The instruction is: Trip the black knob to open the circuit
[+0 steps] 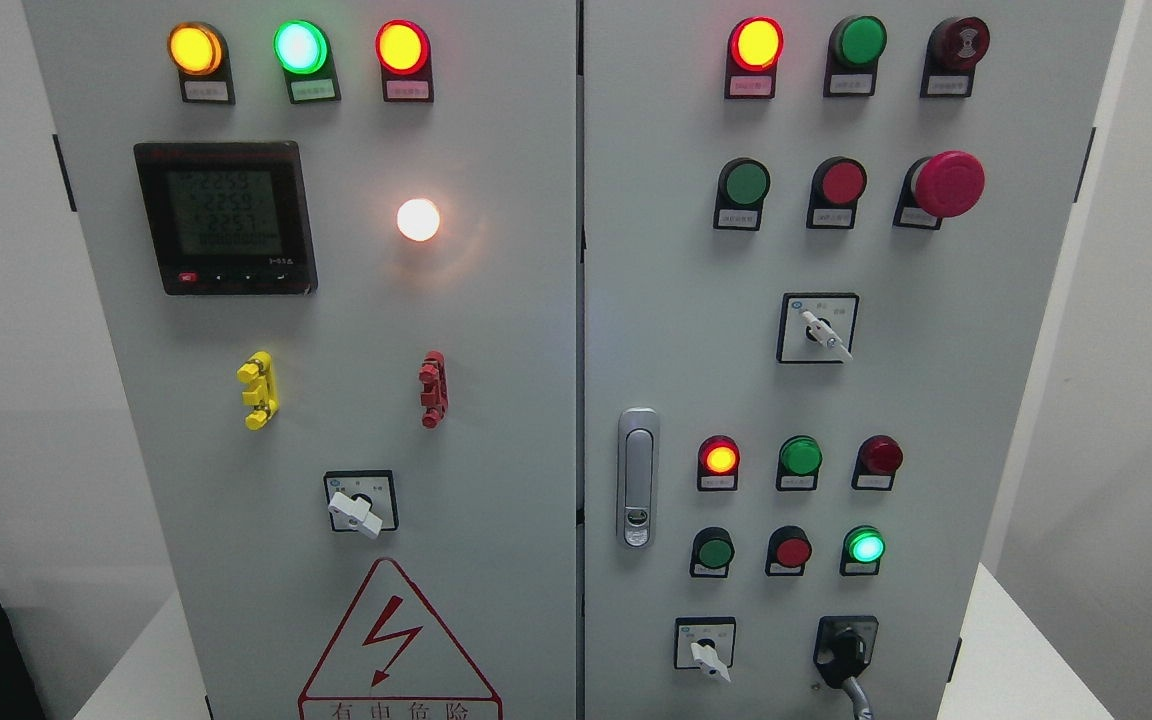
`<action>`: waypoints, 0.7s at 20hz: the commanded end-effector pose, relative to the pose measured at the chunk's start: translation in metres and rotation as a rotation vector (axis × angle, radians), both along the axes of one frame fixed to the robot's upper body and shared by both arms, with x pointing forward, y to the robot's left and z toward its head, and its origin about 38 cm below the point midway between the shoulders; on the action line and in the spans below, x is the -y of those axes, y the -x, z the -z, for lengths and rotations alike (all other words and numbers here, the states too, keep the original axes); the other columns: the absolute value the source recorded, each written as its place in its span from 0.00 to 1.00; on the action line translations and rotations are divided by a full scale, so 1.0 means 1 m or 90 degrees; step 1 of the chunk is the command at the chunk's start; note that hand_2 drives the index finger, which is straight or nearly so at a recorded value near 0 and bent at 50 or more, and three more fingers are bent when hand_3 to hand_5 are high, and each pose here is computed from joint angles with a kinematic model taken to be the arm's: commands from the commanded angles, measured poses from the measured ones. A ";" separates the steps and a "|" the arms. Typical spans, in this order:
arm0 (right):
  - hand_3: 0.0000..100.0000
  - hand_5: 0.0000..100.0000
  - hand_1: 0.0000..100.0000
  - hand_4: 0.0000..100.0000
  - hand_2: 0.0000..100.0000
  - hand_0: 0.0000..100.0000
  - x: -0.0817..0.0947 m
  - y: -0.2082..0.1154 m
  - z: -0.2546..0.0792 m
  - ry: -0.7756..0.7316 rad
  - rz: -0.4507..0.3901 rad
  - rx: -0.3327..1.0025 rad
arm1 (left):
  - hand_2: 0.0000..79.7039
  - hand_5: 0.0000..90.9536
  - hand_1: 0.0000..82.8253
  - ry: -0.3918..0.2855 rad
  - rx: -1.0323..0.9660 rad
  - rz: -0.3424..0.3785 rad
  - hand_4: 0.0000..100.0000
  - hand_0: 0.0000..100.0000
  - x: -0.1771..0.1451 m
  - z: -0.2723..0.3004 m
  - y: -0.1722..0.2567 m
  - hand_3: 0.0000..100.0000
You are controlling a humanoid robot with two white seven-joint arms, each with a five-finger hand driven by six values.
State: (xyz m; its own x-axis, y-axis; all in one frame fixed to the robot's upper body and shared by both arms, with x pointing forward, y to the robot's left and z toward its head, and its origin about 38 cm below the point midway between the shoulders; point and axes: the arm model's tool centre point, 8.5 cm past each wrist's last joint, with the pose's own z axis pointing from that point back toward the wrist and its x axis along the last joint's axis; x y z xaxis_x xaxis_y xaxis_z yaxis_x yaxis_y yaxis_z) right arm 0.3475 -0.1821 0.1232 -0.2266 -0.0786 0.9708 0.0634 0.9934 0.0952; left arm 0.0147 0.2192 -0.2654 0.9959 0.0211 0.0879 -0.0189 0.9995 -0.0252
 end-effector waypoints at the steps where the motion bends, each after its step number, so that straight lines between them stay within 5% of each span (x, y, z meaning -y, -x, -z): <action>1: 1.00 0.88 0.84 0.94 0.00 0.71 -0.009 -0.003 -0.020 0.003 -0.027 0.046 | 0.00 0.00 0.47 0.000 -0.001 -0.002 0.00 0.12 0.000 0.000 0.000 0.00; 14: 1.00 0.88 0.84 0.94 0.00 0.71 0.006 -0.001 -0.015 0.004 -0.004 0.038 | 0.00 0.00 0.47 0.000 0.000 -0.002 0.00 0.12 0.000 0.000 -0.001 0.00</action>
State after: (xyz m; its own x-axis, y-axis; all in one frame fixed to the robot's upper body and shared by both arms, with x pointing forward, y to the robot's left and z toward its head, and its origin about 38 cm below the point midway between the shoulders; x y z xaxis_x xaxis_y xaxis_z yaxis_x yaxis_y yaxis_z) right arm 0.3479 -0.1909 0.1228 -0.2275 -0.0689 0.9713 0.0823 0.9926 0.0897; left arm 0.0147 0.2191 -0.2654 0.9959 0.0211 0.0879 -0.0189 0.9995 -0.0252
